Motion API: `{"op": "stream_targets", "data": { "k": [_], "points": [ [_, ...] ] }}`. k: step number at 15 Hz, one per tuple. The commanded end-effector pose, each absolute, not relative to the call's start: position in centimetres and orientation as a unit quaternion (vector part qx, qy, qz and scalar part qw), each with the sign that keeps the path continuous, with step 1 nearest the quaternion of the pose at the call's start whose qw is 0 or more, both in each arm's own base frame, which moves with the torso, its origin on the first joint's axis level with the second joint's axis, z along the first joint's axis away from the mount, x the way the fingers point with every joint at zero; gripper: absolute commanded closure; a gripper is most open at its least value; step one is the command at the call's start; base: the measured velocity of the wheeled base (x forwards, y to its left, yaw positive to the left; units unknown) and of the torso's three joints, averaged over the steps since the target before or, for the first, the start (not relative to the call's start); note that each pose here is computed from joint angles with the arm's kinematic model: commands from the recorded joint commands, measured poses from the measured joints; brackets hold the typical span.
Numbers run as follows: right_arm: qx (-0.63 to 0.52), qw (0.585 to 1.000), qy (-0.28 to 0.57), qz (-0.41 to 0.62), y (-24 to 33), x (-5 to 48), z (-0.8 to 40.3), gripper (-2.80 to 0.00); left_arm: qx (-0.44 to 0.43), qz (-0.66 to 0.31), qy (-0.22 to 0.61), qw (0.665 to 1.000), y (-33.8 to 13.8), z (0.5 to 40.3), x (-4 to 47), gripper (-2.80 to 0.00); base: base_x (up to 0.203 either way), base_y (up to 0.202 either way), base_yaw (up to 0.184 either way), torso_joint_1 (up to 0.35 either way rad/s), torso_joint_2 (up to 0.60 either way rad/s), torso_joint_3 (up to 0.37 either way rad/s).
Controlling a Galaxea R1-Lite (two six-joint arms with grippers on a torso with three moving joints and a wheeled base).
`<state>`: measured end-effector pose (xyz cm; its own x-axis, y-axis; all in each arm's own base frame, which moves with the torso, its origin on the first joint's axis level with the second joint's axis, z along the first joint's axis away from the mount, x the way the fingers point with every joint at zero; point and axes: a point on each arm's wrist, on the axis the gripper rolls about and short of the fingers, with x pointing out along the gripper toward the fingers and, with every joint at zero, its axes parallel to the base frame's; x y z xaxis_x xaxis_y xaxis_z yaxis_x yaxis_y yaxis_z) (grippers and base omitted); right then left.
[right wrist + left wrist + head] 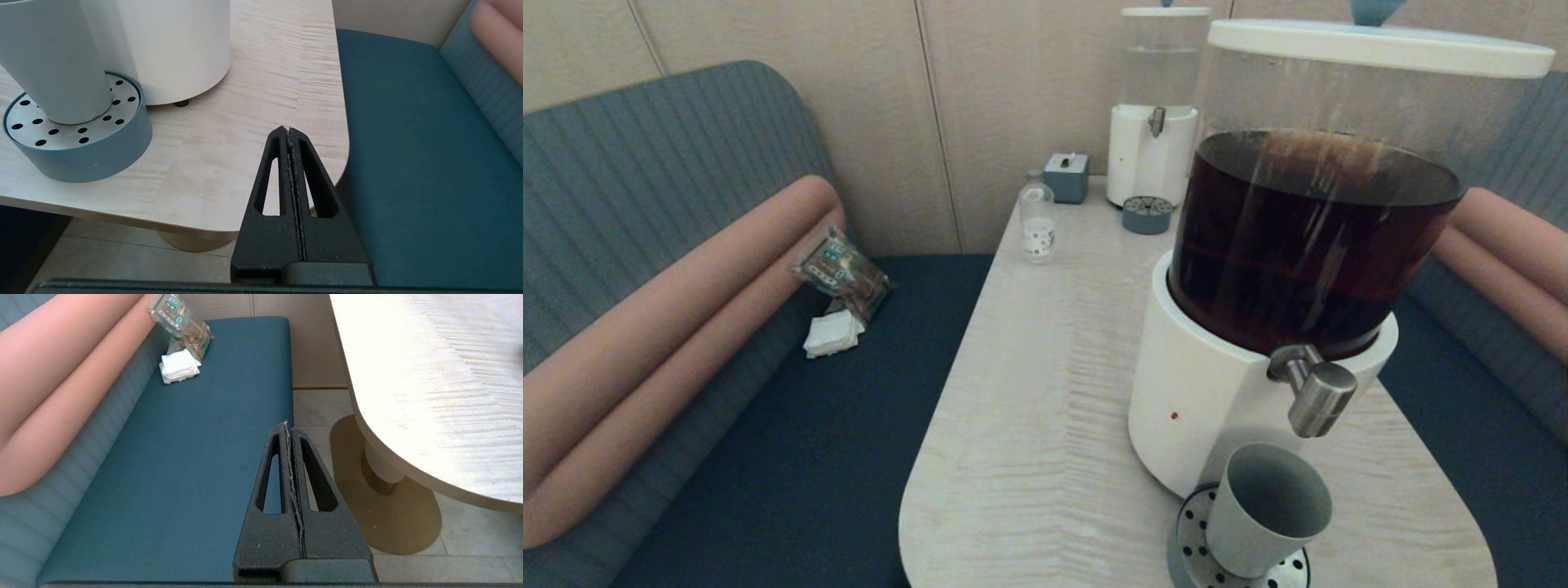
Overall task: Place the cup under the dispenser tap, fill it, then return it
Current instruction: Turn on the faucet
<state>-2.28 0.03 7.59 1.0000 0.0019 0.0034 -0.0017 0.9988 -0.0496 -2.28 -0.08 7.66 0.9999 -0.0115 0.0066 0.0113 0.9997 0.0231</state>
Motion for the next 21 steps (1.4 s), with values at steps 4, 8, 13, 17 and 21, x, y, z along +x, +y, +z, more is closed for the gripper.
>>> {"op": "stream_targets", "data": {
  "k": [4,8,13,17,21],
  "points": [
    [-0.03,1.0,0.001,0.001,0.0,-2.2,7.3,0.0,0.011,-0.005,-0.003,1.0,-0.1,7.6,-2.3,0.0,0.0,0.0,0.0,0.0,0.0,0.0],
    [-0.033,0.999,0.001,0.002,0.0,-2.2,7.3,0.0,0.011,-0.005,-0.003,1.0,-0.1,7.6,-2.3,0.0,0.0,0.0,0.0,0.0,0.0,0.0],
    [-0.031,0.999,-0.01,-0.003,0.0,-2.3,7.6,0.0,0.012,-0.005,-0.004,1.0,-0.1,7.6,-2.3,0.0,0.0,0.0,0.0,0.0,0.0,0.0],
    [-0.039,0.991,-0.126,-0.026,-0.1,-5.0,14.1,0.0,0.012,-0.005,-0.004,1.0,-0.1,7.6,-2.3,0.0,0.0,0.0,0.0,0.0,0.0,0.0],
    [-0.061,0.978,-0.199,0.019,0.2,-12.0,22.6,0.0,0.012,-0.005,-0.003,1.0,-0.1,7.6,-2.3,0.0,0.0,0.0,0.0,0.0,0.0,0.0]
  ]
}}
